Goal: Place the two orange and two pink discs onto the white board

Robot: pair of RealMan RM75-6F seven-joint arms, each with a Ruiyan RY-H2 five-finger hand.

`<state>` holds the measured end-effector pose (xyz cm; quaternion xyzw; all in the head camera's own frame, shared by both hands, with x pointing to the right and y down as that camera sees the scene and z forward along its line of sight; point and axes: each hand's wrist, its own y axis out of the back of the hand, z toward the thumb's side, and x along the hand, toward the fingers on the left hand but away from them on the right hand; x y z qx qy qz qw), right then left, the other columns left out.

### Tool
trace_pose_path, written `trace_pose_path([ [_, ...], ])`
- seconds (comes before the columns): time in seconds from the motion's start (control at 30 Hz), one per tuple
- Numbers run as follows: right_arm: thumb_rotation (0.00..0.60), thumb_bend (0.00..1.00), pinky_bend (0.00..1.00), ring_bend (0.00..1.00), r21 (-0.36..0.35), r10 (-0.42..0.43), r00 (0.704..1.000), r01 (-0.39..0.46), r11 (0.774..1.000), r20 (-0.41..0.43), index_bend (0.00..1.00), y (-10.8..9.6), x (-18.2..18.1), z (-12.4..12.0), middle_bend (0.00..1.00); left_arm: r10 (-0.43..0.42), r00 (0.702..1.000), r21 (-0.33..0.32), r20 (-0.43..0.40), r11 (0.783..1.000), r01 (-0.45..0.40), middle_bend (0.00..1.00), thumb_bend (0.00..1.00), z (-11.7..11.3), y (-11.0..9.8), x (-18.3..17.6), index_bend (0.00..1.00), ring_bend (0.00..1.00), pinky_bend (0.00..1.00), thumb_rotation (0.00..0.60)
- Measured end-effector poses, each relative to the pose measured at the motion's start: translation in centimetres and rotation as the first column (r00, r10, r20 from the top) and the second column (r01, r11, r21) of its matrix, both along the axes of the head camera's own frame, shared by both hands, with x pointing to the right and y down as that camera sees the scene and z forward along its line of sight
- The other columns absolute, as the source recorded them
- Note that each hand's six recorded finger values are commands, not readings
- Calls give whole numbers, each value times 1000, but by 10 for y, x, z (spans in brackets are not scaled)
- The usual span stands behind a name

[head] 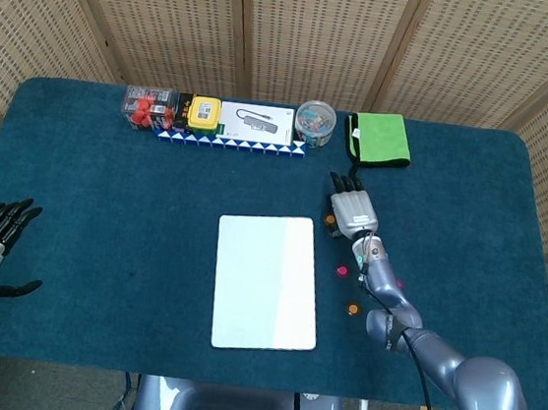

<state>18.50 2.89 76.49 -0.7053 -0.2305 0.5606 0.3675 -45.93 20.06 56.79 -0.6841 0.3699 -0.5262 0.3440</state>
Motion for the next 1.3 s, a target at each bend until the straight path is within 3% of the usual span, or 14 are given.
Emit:
trace_pose_path([
  [0.27,600,401,0,0,-21,-128,985,131,991,117,538,28,-57,-24,0,3,1000,2,0,1000,-3,0,0,0,0,1,0,0,0,600],
  [0.67,600,402,0,0,-1,-300,941,304,953,153,538,70,-128,-40,0,-6,1000,-7,-9,1000,6,0,0,0,1,-2,0,0,0,600],
  [0.9,600,402,0,0,0,-390,907,395,919,156,537,99,-147,-41,0,-6,1000,-13,-18,1000,6,0,0,-1,0,-2,0,0,0,600],
  [1.0,600,341,0,0,5,-411,899,415,910,154,392,104,-149,-42,0,-6,1000,-15,-22,1000,6,0,0,-1,1,-2,0,0,0,600],
  [1.07,600,268,0,0,5,-415,896,419,908,157,180,105,-149,-43,0,-7,1000,-17,-24,1000,6,0,0,0,1,-2,0,0,0,600],
  [1.13,600,243,0,0,6,-416,895,421,907,162,90,105,-149,-45,0,-7,1000,-20,-25,1000,6,0,0,0,1,-2,0,0,0,600],
  [1.3,600,232,0,0,26,-418,895,419,908,156,81,98,-140,-55,0,-7,1000,-23,-26,1000,7,0,0,0,0,-2,0,0,0,600],
])
